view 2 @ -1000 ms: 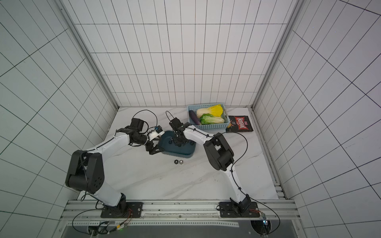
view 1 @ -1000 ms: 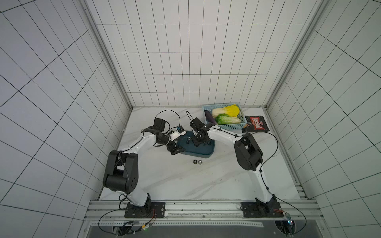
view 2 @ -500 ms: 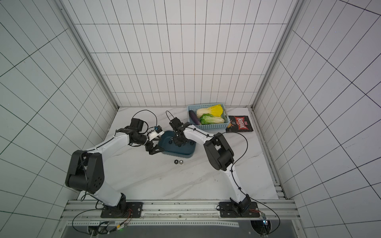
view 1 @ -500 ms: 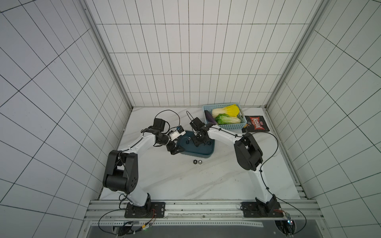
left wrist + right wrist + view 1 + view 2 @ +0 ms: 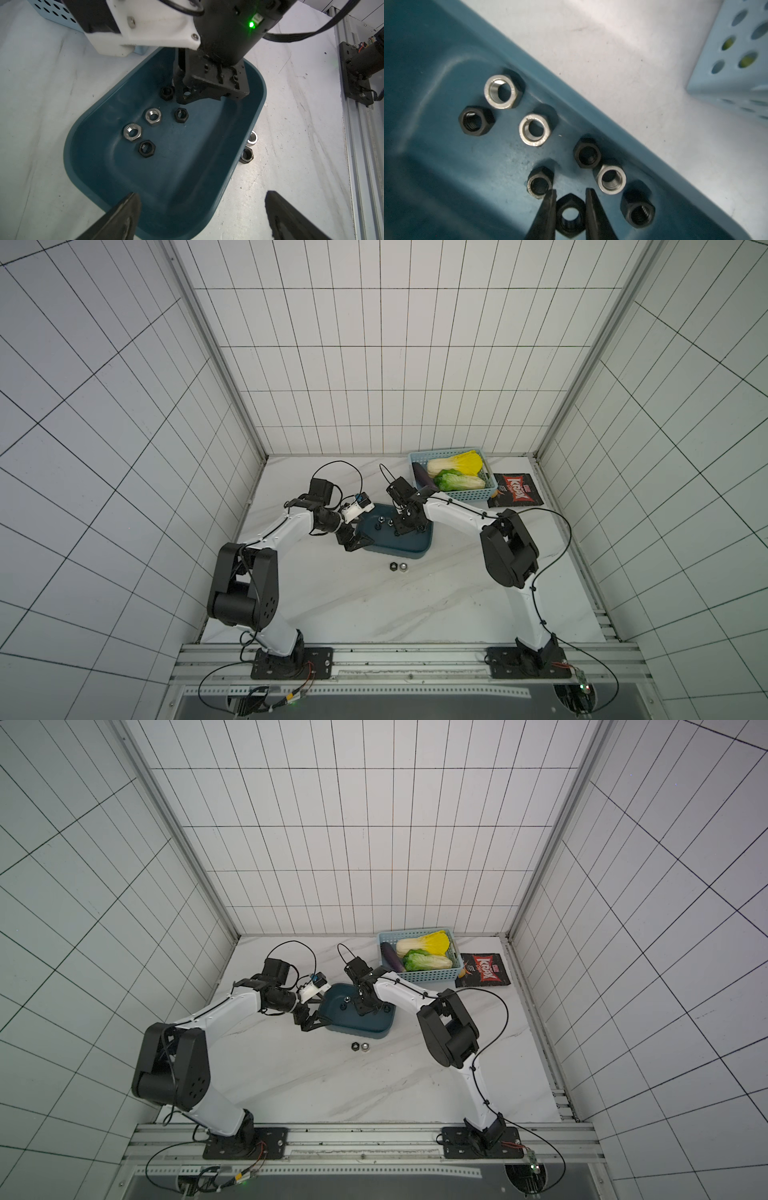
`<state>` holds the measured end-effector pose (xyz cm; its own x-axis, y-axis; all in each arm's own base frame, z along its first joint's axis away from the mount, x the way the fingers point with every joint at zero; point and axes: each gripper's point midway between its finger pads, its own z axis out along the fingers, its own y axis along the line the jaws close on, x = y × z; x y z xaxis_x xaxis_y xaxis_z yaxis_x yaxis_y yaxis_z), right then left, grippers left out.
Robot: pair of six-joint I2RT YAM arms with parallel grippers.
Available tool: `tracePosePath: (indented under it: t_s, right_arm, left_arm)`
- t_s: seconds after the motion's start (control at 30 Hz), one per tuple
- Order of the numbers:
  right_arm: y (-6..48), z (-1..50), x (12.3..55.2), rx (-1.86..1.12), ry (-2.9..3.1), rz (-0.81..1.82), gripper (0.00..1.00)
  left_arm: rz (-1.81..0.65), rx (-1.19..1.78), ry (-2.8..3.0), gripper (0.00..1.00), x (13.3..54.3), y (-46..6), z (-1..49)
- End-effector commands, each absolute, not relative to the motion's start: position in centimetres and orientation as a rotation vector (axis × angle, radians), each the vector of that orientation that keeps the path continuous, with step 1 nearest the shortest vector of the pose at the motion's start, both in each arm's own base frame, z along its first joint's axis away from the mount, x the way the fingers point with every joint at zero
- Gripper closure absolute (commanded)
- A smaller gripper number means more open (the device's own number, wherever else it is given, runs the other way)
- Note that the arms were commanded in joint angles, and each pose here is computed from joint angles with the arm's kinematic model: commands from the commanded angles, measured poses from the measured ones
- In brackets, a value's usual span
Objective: Put the nuts on the desktop into the storage box
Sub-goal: Place the nut in the storage box.
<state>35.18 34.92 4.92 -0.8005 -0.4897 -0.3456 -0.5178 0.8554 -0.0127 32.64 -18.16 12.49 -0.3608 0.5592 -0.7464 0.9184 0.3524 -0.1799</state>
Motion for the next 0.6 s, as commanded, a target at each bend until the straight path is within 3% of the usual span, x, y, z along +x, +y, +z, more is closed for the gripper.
tracePosePath:
  t_s: [0.0, 0.57]
  right_arm:
    - [33.5, 4.8, 34.6, -0.719, 2.72, 0.086, 0.83]
    - [32.3, 2.5, 34.5, -0.713, 2.747, -0.011, 0.78]
  left_arm:
    - [-0.818, 1.275, 2.01, 0.03, 32.5, -18.3, 13.1]
    - [-0.816, 1.273, 2.019, 0.03, 32.5, -18.3, 12.8]
